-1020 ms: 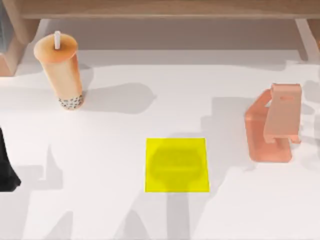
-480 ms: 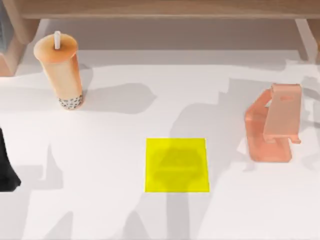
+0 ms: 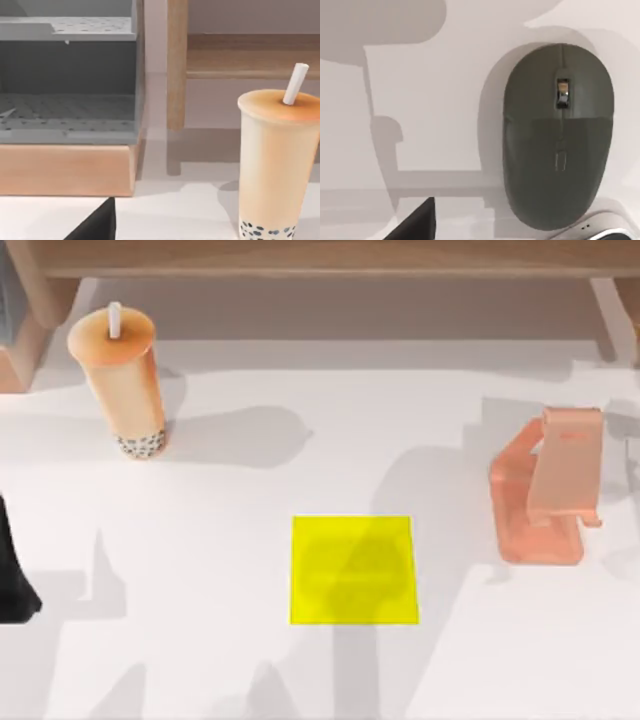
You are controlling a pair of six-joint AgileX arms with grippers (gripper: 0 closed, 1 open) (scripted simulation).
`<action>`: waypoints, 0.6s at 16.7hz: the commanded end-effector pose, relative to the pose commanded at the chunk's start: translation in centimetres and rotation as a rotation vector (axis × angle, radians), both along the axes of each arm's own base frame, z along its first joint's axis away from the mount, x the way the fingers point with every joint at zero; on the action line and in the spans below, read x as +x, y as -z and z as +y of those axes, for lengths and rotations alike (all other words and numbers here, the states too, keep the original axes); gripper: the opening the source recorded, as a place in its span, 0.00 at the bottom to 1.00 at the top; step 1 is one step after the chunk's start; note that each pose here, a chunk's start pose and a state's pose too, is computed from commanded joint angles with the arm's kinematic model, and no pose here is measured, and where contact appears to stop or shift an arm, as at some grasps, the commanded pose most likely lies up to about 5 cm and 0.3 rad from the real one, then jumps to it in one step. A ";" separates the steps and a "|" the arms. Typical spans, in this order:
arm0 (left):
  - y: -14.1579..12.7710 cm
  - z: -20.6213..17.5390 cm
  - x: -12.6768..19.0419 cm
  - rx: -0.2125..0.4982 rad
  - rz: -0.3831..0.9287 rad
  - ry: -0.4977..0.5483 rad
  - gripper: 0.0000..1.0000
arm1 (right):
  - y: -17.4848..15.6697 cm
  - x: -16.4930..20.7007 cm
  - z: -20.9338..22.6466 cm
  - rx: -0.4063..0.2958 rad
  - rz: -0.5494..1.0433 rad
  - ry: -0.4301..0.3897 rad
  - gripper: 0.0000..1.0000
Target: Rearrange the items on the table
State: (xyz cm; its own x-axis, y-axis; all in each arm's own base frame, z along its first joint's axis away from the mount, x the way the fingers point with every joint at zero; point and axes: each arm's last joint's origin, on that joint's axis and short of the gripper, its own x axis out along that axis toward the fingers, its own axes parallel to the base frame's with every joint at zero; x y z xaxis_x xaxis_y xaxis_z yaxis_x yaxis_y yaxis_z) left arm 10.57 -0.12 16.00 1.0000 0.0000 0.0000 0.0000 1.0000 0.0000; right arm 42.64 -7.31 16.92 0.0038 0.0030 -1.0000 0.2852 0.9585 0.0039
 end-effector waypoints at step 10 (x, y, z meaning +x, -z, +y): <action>0.0 0.0 0.0 0.000 0.000 0.000 1.00 | 6.2 -0.2 0.1 0.000 0.000 0.000 1.00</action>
State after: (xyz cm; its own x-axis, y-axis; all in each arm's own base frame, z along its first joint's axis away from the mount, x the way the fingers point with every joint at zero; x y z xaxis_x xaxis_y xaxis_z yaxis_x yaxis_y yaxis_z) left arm 10.57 -0.12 16.00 1.0000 0.0000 0.0000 0.0000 1.0000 0.0000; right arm 42.45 -7.19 10.75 0.0038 0.0029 -1.0000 0.2852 0.9584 0.0039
